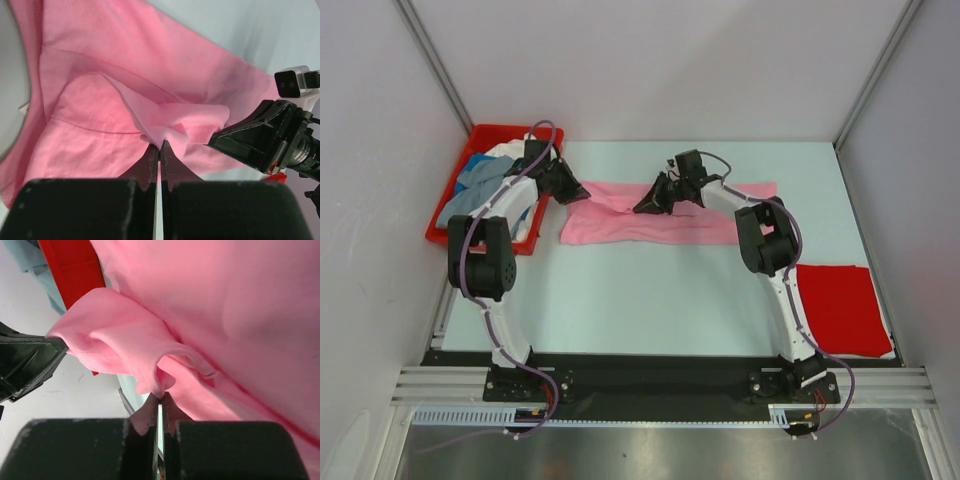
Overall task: Fold and stack the t-shirts
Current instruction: Fold the tshirt
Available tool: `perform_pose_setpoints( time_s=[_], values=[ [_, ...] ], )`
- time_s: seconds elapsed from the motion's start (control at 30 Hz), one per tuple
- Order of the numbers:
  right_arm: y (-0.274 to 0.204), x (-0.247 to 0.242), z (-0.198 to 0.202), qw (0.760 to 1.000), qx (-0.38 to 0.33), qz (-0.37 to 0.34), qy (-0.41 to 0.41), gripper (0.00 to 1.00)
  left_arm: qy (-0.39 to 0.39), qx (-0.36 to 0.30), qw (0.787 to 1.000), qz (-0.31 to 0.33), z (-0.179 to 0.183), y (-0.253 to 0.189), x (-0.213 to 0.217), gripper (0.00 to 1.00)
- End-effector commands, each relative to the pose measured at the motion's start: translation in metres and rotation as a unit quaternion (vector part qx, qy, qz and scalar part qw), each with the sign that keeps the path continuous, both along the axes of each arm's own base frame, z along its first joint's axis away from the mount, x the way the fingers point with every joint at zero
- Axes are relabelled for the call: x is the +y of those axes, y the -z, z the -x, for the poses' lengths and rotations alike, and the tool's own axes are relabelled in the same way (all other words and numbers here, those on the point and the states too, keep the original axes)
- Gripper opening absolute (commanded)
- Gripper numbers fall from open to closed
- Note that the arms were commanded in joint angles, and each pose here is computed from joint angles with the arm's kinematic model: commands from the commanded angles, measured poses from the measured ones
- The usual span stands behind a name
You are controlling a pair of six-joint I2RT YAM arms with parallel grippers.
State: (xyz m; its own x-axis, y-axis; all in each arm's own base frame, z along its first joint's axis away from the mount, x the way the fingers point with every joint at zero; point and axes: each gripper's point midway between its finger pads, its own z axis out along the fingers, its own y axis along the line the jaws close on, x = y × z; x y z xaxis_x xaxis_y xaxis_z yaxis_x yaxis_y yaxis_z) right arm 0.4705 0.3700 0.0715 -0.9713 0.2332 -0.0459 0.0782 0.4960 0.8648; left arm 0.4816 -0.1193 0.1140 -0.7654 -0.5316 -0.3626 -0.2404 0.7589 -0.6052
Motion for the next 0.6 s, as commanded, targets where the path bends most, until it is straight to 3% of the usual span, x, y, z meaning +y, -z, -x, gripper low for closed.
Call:
perform_pose_setpoints(
  time_s=[0.0,0.57],
  values=[
    [-0.023,-0.004,-0.018,0.999,-0.028,-0.028,-0.004,0.04,-0.003,-0.024,1.000,0.001,-0.019,-0.011,0.000,0.01],
    [-0.016,-0.013,-0.053,0.999,-0.015,-0.050,0.014,0.09,0.000,0.002,1.000,0.006,-0.041,0.020,-0.004,0.08]
  ],
)
